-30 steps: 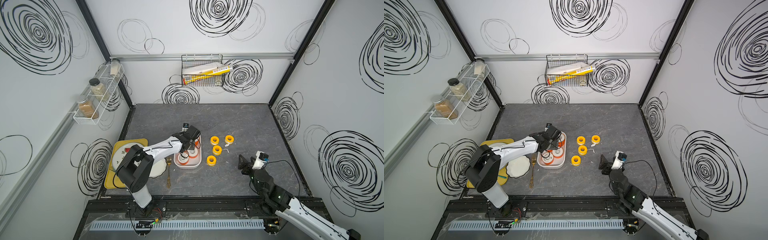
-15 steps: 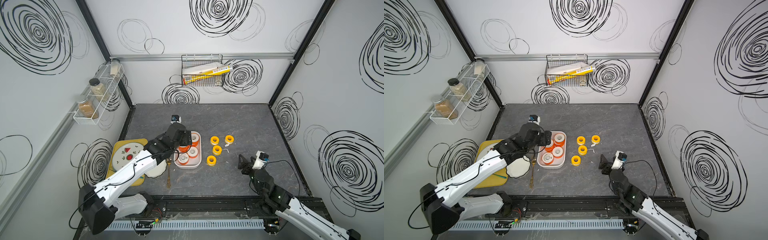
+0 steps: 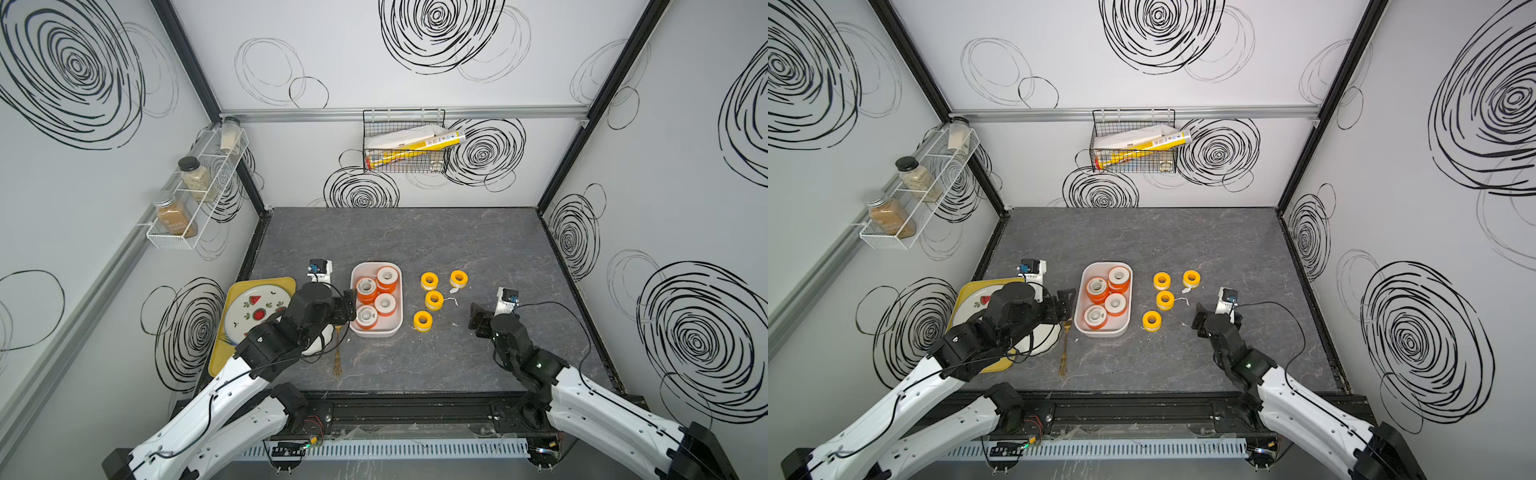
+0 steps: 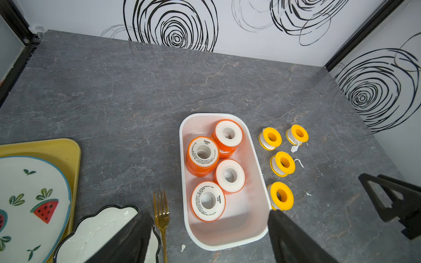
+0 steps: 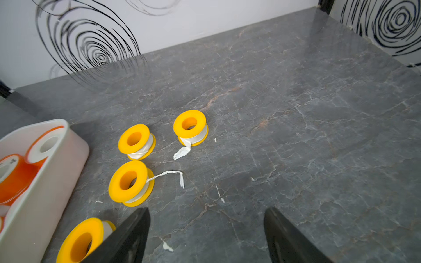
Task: Put the sealing tape into the storage box
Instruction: Pick up the sealing tape at the center of the board.
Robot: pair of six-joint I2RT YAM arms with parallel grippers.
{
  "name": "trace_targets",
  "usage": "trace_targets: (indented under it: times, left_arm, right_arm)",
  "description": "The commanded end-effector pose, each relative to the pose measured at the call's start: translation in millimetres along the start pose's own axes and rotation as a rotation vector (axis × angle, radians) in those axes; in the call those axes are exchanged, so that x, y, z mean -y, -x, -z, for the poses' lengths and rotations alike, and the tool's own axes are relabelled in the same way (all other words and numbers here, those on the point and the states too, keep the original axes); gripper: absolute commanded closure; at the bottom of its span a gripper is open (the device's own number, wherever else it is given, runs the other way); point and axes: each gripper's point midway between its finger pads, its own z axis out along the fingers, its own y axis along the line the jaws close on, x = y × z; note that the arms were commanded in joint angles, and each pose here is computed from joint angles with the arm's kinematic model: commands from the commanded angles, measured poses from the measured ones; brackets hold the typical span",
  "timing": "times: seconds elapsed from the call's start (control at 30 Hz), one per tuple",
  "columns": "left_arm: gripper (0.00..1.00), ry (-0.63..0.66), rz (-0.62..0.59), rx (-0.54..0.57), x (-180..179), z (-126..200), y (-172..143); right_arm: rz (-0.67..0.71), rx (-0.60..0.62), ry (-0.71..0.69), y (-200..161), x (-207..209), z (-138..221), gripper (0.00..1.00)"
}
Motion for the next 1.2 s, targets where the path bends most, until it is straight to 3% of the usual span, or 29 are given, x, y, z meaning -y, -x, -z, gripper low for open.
trace_targets:
  times: [0.0, 0.2, 0.3, 0.43, 0.57, 0.87, 1.17]
  left_arm:
    - [0.13, -0.002, -0.007, 0.03, -1, -1, 4]
    - [0.13, -0.019, -0.014, 0.012, 2, -4, -1]
    - [0.13, -0.02, -0.015, 0.009, 2, -5, -2]
    - [0.13, -0.017, -0.016, 0.004, 1, -6, -3]
    - [0.13, -0.017, -0.017, 0.001, 2, -7, -4]
    - [0.13, -0.01, -0.022, -0.016, 2, -11, -6]
    - [0.13, -0.007, -0.022, -0.014, 1, -11, -6]
  right_arm:
    - [0.002, -0.038, 0.056, 18, -19, -18, 0.15]
    - [0.086, -0.146, -0.04, 37, -30, -62, 0.06]
    - [0.121, -0.231, -0.022, 36, -41, -87, 0.03]
    - [0.191, -0.344, -0.107, 32, -38, -121, 0.01]
    - [0.181, -0.434, -0.062, 17, -41, -144, 0.01]
    - [0.221, -0.528, -0.095, -10, -33, -171, 0.05]
    - [0.228, -0.576, -0.087, -24, -32, -179, 0.19]
